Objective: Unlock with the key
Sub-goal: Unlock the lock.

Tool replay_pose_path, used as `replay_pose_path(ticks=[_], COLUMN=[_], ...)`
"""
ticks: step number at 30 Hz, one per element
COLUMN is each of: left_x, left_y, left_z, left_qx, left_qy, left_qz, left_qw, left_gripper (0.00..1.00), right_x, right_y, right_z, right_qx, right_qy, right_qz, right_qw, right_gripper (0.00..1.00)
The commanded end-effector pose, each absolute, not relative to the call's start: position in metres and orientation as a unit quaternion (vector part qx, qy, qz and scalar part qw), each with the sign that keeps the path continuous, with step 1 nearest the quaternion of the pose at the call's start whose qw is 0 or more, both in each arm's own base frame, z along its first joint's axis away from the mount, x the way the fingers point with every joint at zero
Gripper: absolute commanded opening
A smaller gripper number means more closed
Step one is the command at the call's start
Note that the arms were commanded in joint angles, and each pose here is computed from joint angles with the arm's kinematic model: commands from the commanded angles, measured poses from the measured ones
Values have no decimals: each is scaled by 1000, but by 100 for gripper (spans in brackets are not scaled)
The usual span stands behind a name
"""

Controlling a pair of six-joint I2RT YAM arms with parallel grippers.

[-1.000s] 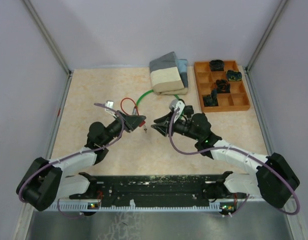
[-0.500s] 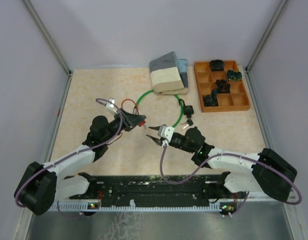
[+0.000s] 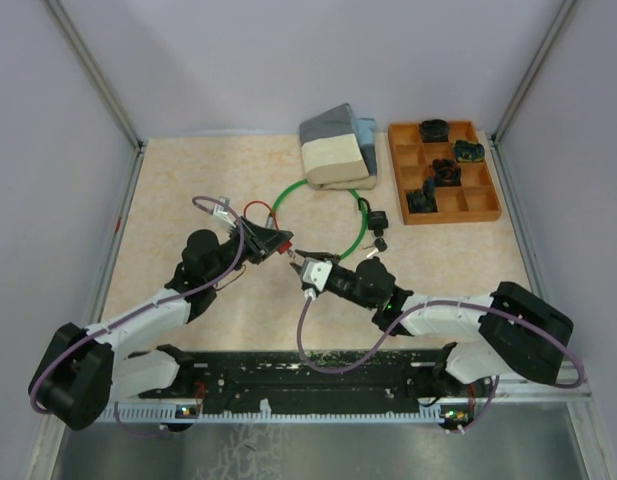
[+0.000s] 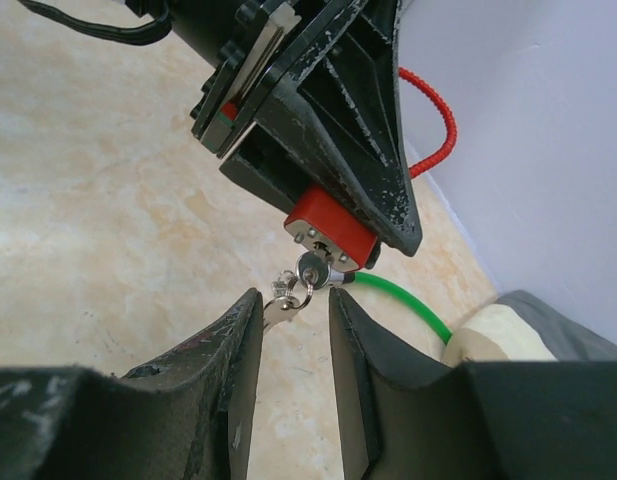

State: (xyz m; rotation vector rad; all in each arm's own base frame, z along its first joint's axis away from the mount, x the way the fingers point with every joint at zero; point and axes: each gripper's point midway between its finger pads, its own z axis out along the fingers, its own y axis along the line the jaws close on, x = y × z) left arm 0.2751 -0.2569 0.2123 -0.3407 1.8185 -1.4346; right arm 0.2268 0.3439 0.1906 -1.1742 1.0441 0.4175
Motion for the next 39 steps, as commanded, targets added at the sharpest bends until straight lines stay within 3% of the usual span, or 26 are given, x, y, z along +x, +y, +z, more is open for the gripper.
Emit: replay_pose_path(ticks=[1, 16, 23, 31, 39], left_x=[279, 277, 273, 260, 241], left_y=[-260, -265, -266, -268, -262], left_z=[231, 233, 233, 244, 259], left_qx=[-133, -127, -124, -101, -66], left_qy=[698, 693, 687, 654, 609], left_qz=[-581, -593, -601, -633, -663], left_qw=[398, 389, 388, 402, 431], left_gripper=[0, 0, 0, 0, 1], right_x=[233, 242, 244, 240, 244], right_y=[351, 356, 355, 354, 338], right_z=[236, 230, 240, 254, 278], right_qx=[-482, -461, -418, -334, -241], right_qy=[428, 446, 460, 486, 501], right_qz=[175, 170, 197, 282, 410], right_qw=[744, 748, 758, 757, 723], right_gripper=[33, 22, 12, 1, 0])
